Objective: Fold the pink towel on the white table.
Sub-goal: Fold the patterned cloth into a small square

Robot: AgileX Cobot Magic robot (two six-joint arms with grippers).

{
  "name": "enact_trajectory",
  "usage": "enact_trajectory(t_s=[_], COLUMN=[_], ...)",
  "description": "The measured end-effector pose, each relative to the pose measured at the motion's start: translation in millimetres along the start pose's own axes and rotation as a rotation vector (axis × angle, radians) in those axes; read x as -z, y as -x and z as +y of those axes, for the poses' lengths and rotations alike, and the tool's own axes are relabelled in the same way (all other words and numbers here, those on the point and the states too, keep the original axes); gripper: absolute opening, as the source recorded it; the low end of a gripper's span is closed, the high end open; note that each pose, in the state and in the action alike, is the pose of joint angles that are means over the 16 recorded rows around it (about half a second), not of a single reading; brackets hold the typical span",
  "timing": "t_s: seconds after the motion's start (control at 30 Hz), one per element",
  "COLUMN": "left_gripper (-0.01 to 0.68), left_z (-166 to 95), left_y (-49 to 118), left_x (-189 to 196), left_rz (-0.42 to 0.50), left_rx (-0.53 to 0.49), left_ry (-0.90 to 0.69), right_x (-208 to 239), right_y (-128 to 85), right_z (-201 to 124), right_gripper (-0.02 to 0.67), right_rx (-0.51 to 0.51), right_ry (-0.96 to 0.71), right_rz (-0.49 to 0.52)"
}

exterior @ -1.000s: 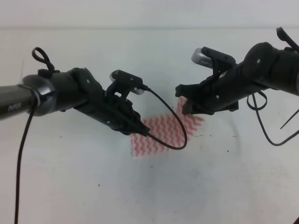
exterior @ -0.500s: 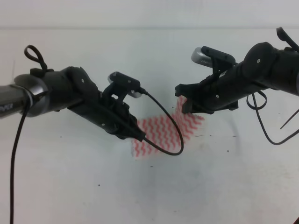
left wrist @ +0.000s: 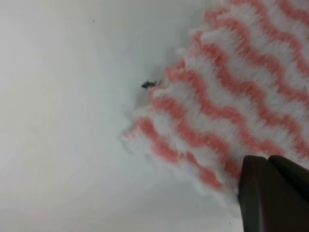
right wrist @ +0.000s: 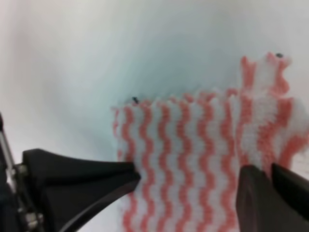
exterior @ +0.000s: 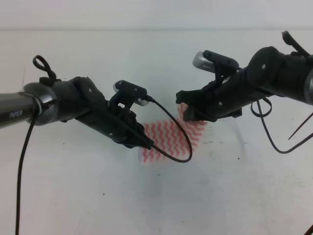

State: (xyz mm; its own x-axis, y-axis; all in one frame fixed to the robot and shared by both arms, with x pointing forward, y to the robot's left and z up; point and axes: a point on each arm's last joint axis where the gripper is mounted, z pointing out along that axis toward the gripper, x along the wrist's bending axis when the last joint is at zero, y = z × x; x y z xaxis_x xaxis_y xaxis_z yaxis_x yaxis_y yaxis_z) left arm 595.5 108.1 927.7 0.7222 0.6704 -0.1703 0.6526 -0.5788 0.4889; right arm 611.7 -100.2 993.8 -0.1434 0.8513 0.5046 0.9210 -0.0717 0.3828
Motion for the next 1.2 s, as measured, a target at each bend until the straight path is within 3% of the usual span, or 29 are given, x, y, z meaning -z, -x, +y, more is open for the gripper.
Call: enact_trajectory(t_s=[0.73, 1.2], left_gripper=[-0.004, -0.005], left_z=[0.2, 2.8], left_y=[1.3, 2.4], left_x=[-3.9, 2.2], left_rz=[-0.027, -0.022], left_rx=[0.043, 0.009], left_ry=[0.015, 0.025], right_x=[-8.4, -8.8], right_y=[-25.6, -31.1], right_z=[-11.3, -12.5], right_gripper=[-0.013, -0.015], right_rx=[0.035, 0.039], right_ry=[0.008, 0.023], right_rz=[0.052, 0.063])
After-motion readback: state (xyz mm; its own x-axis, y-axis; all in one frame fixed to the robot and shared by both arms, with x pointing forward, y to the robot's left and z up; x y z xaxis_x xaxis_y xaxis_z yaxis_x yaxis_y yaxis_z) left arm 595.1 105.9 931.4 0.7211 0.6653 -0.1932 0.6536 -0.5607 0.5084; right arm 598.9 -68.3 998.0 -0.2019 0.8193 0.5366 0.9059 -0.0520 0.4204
